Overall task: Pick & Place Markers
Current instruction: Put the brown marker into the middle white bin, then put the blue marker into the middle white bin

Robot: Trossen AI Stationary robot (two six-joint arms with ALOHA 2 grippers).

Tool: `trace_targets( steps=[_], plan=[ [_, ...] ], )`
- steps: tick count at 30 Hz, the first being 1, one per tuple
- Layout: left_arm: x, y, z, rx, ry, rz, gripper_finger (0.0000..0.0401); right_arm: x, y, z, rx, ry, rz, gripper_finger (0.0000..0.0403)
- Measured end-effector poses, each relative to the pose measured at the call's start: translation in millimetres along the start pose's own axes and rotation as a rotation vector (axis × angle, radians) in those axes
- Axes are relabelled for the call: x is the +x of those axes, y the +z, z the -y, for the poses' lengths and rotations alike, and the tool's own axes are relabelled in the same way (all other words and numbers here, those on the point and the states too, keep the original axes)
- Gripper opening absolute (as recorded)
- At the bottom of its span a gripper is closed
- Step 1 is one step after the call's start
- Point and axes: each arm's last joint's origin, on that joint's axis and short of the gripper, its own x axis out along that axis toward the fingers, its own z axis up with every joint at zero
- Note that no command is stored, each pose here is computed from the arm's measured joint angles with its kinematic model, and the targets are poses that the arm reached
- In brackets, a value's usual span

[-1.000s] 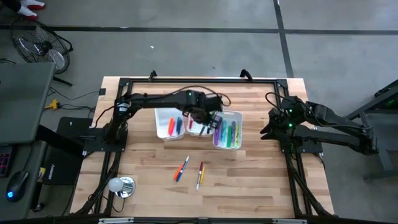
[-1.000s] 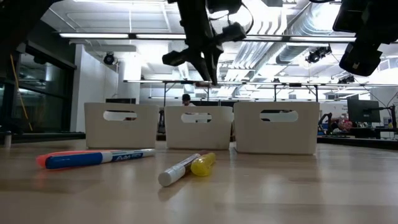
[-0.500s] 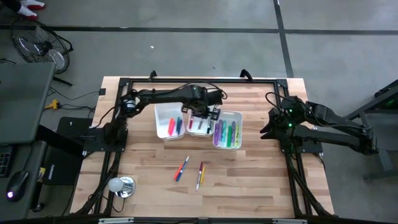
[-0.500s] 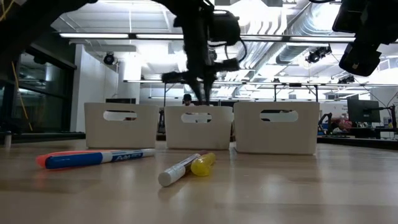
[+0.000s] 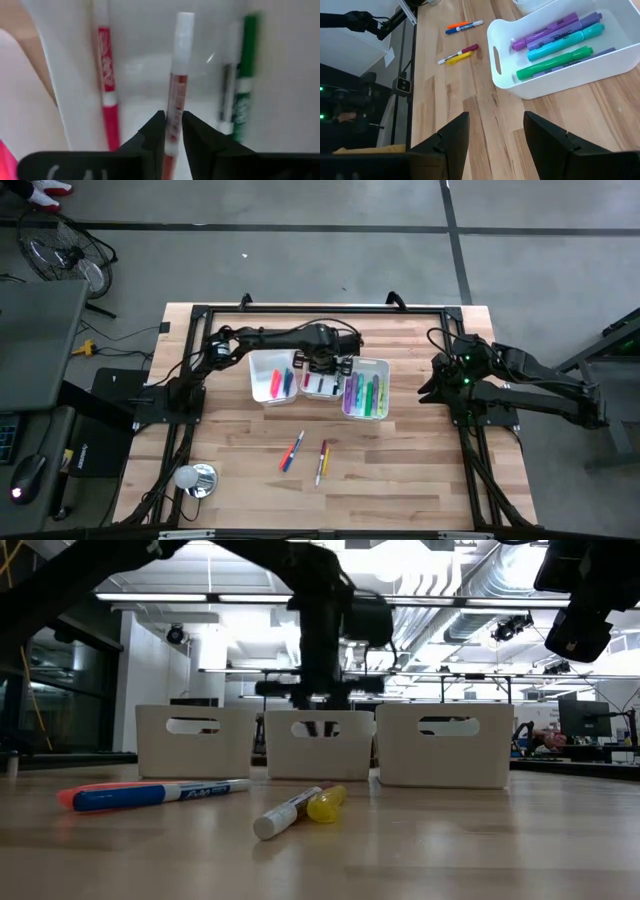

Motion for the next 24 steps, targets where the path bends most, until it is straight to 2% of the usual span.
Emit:
trace_targets(
  steps=[5,15,24],
  plan=[
    [-0.3,0.9,4.2,0.036,-0.044,-0.002,0.0070,0.0,0.1,0.0,0.001,0.001,0.001,0.0176],
    [1.4,-0.8,0.7,0.087,-0.010,-0.024,0.0073,-0.1,-0.2,-0.6,0.002,0.022,-0.007,0.0176],
    [-33.9,-7.0,-7.9,0.123,-0.002,0.035,0.0074,0.0,-0.2,-0.7,0.010,0.022,-0.007,0.0176]
  ],
)
